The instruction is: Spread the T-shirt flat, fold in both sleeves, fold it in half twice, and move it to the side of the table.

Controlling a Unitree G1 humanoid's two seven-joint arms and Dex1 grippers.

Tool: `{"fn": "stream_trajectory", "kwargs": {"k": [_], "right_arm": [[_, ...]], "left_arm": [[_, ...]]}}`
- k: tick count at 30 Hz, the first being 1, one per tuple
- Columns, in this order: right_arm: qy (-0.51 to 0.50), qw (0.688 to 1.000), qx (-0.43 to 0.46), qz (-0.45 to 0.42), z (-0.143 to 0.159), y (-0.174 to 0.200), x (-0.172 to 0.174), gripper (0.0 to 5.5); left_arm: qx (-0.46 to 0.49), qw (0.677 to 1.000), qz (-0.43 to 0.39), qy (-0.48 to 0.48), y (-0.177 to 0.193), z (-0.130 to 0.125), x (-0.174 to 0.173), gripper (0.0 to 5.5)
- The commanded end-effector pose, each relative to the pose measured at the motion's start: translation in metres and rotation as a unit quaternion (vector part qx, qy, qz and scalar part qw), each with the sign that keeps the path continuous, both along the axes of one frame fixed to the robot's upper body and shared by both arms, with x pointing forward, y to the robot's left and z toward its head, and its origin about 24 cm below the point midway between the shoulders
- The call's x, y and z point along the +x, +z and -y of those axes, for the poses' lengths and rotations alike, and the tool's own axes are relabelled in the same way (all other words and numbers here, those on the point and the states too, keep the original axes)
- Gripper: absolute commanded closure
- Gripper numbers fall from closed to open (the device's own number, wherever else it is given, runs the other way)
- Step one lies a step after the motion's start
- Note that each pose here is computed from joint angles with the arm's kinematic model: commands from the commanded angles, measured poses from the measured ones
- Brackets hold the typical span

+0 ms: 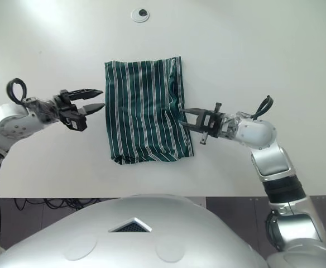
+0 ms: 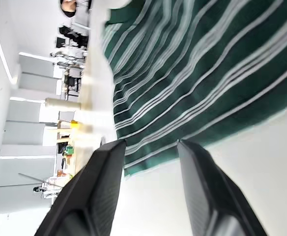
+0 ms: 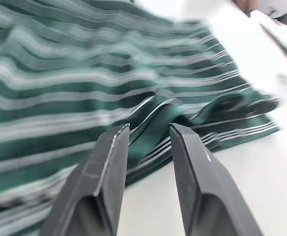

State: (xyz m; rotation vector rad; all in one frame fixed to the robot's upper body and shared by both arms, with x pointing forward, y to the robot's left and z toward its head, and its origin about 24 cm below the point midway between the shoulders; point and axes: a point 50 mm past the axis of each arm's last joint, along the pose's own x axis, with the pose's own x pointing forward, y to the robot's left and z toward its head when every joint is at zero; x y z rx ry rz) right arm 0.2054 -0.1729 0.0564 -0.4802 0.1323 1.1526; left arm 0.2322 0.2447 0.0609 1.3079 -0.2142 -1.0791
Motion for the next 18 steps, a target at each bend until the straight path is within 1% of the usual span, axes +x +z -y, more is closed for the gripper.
{"fn": "stream_trajectory", "kwargs": {"k": [1,4,7,9,10,11,12,13,14,16,18], "right_arm": [[0.015,0.999,0.021,-0.025,0.021,0.016,-0.014,4.04],[0.025,0.999,0.018,-0.038,0.039,0.023,-0.022,4.04],[0.021,0.998,-0.06,-0.027,0.063,0.014,-0.023,4.04],[0.021,0.995,-0.089,-0.039,0.076,0.005,-0.026,4.04],[0.031,0.992,-0.109,-0.052,0.08,-0.002,-0.031,3.8],[0.051,0.988,-0.131,-0.059,0.081,-0.009,-0.037,3.73],[0.067,0.985,-0.146,-0.062,0.081,-0.014,-0.041,3.44],[0.082,0.982,-0.162,-0.056,0.079,-0.02,-0.045,3.4],[0.098,0.979,-0.172,-0.048,0.076,-0.026,-0.048,3.15],[0.125,0.975,-0.177,-0.045,0.07,-0.036,-0.055,2.95],[0.146,0.972,-0.179,-0.038,0.065,-0.045,-0.061,2.95]], "left_arm": [[0.014,0.999,-0.035,0.018,-0.005,-0.017,-0.018,3.61],[-0.015,0.997,-0.079,0.016,-0.015,-0.016,-0.039,3.61],[-0.058,0.988,-0.142,0.011,-0.023,-0.009,-0.064,3.61],[-0.054,0.982,-0.179,0.003,-0.031,-0.006,-0.077,3.61],[-0.039,0.979,-0.201,-0.006,-0.037,-0.006,-0.085,3.38],[-0.033,0.975,-0.218,-0.014,-0.042,-0.003,-0.092,3.33],[-0.03,0.973,-0.229,-0.019,-0.046,-0.002,-0.096,3.07],[-0.031,0.973,-0.229,-0.024,-0.047,0.001,-0.099,3.06],[-0.032,0.973,-0.225,-0.03,-0.047,0.004,-0.101,2.84],[-0.037,0.975,-0.215,-0.039,-0.047,0.009,-0.103,2.7],[-0.043,0.975,-0.215,-0.048,-0.046,0.014,-0.104,2.7]]}}
